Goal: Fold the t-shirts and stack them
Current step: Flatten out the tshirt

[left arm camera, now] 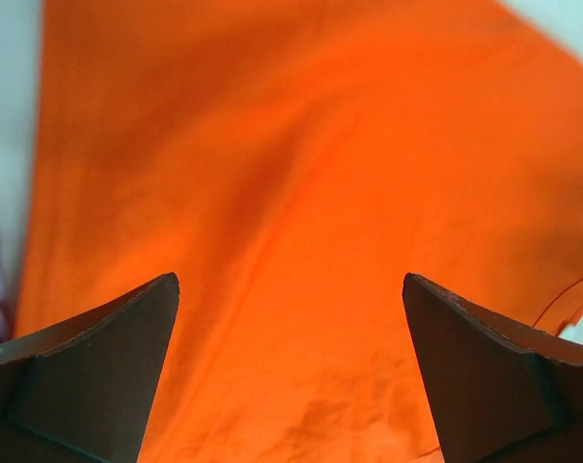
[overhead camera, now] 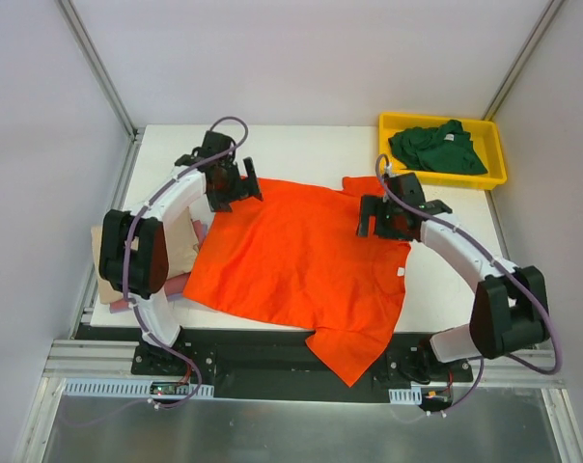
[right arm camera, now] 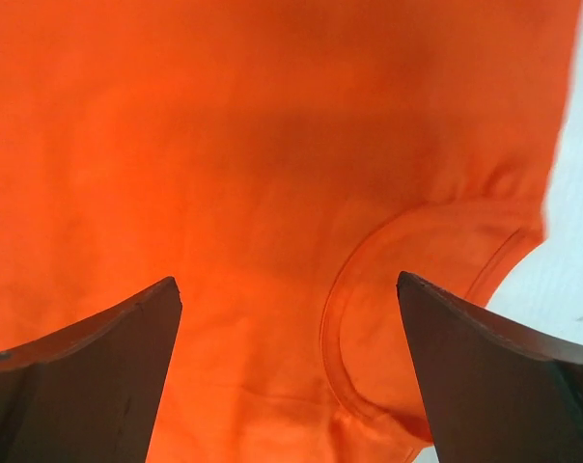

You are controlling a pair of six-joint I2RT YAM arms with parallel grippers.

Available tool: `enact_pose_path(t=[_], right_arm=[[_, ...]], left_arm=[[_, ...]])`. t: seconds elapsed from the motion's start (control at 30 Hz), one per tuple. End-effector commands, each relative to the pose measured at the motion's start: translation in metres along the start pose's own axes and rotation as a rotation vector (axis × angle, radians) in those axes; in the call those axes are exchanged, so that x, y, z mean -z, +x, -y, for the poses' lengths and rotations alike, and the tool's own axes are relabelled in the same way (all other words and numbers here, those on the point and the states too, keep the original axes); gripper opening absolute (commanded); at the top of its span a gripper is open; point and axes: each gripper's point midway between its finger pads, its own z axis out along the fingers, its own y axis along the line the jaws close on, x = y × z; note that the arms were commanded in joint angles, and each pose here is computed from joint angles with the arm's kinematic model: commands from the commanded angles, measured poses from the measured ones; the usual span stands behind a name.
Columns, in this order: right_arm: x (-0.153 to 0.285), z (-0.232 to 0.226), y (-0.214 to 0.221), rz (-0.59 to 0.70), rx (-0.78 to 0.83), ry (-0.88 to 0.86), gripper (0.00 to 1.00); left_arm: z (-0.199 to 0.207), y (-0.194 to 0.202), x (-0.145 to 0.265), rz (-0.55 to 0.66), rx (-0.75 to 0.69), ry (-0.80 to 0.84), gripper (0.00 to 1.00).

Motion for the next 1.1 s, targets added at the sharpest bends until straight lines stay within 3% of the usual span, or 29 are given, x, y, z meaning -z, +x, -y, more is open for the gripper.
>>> enact_pose_path(t=[0.0,0.27,0.6,0.87,1.07], right_arm=[[-0.023,-0.001,0.043,-0.154,-0.101,0.001,0.96],[-0.076,0.031,0.061,-0.332,-0.107,0.084,0.96],[-0.092,0.074,0.015,-0.366,-0.256,0.061,0.96],[-0.106,0.09,-0.033,-0.292,-0.178,0.078,0.96],[-0.088,0.091,-0.066,-0.222,-0.103,0.087,0.96]], left_arm=[[0.006,0.028,-0.009,-0.059,-0.029,0.039,0.99],[-0.016,0.042,-0.052,-0.126,-0.003,-0.044,0.99],[-0.009,0.023,-0.09,-0.146,0.009,-0.036,0.99],[0.009,-0.002,-0.113,-0.144,0.042,0.022,0.99],[0.036,-0.028,-0.085,-0.083,-0.008,0.096,0.99]])
